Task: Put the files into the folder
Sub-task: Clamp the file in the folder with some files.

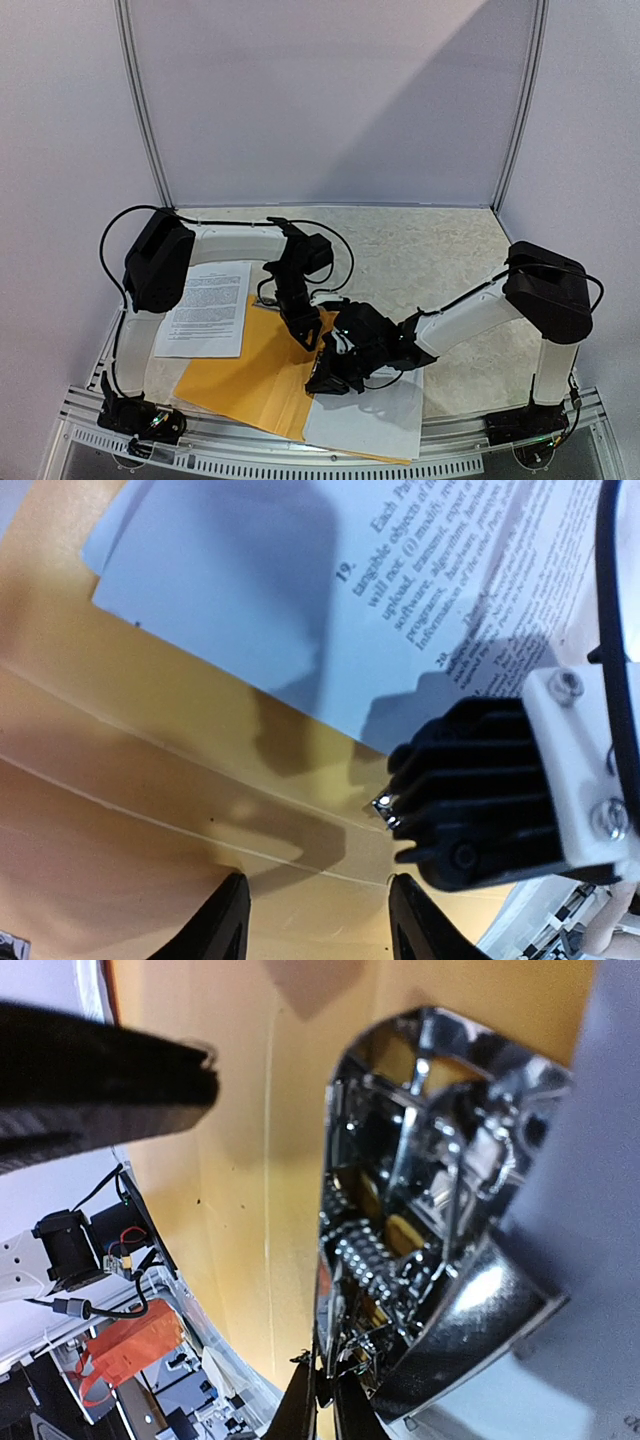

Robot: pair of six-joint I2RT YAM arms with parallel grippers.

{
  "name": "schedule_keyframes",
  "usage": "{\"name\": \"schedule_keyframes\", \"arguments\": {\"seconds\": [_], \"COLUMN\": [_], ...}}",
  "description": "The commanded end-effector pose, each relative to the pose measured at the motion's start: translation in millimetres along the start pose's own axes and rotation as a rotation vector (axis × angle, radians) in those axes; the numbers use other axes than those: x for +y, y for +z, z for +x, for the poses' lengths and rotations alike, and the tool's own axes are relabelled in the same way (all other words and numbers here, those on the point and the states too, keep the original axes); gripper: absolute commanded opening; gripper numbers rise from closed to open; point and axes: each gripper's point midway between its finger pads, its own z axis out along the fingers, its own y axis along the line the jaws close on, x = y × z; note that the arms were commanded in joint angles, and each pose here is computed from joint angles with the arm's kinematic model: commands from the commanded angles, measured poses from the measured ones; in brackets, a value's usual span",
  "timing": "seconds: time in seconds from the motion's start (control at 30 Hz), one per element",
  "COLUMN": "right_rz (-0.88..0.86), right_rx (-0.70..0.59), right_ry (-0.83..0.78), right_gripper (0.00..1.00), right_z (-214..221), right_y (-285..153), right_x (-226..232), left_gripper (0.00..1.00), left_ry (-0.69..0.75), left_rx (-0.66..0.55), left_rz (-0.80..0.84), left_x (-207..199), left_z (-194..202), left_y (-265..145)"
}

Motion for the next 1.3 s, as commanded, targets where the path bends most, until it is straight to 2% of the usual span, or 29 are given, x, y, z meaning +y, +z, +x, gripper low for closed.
{"name": "schedule_keyframes", "arguments": {"seconds": [0.0, 0.2, 0.3, 0.57, 0.63, 0.73, 0.8, 1.03, 1.17, 1.27], "right_rz": [0.754, 0.686, 0.675, 0.606, 0.596, 0.580, 0.565, 0.523, 0.513, 0.509], "right_rx": [-0.122, -0.086, -0.091, -0.152, -0.155, -0.165, -0.171, -0.178, -0.178, -0.178], "right_ry": [0.265, 0.212, 0.189, 0.176, 0.165, 0.155, 0.146, 0.123, 0.120, 0.108], "right_gripper": [0.08, 0.07, 0.06, 0.05, 0.05, 0.05, 0.05, 0.05, 0.04, 0.04], "right_z": [11, 8, 7, 0, -2, -5, -6, -9, -9, -11], "right_y": [-44, -27, -27, -31, -29, -27, -26, -22, -19, -16], "right_x": [-222, -211, -214, -203, -202, -200, -197, -193, -196, -194], "left_gripper": [0.50, 0.52, 0.53, 0.46, 0.46, 0.54, 0.55, 0.55, 0.55, 0.56], "left_ry": [-0.047, -0.092, -0.129, -0.307, -0.334, -0.323, -0.326, -0.519, -0.650, -0.692], "left_rx": [-0.027, -0.164, -0.190, -0.192, -0.179, -0.176, -0.212, -0.399, -0.390, -0.393], "left_rz": [0.030, 0.083, 0.125, 0.180, 0.164, 0.162, 0.115, -0.014, 0.031, 0.023], "left_x": [20, 9, -6, -27, -28, -41, -39, -7, -8, -4], "left_z": [-4, -18, -20, 6, 11, 10, -1, -21, -14, -12], "left_y": [23, -17, -25, -10, -2, 6, 8, -12, 3, 7]}}
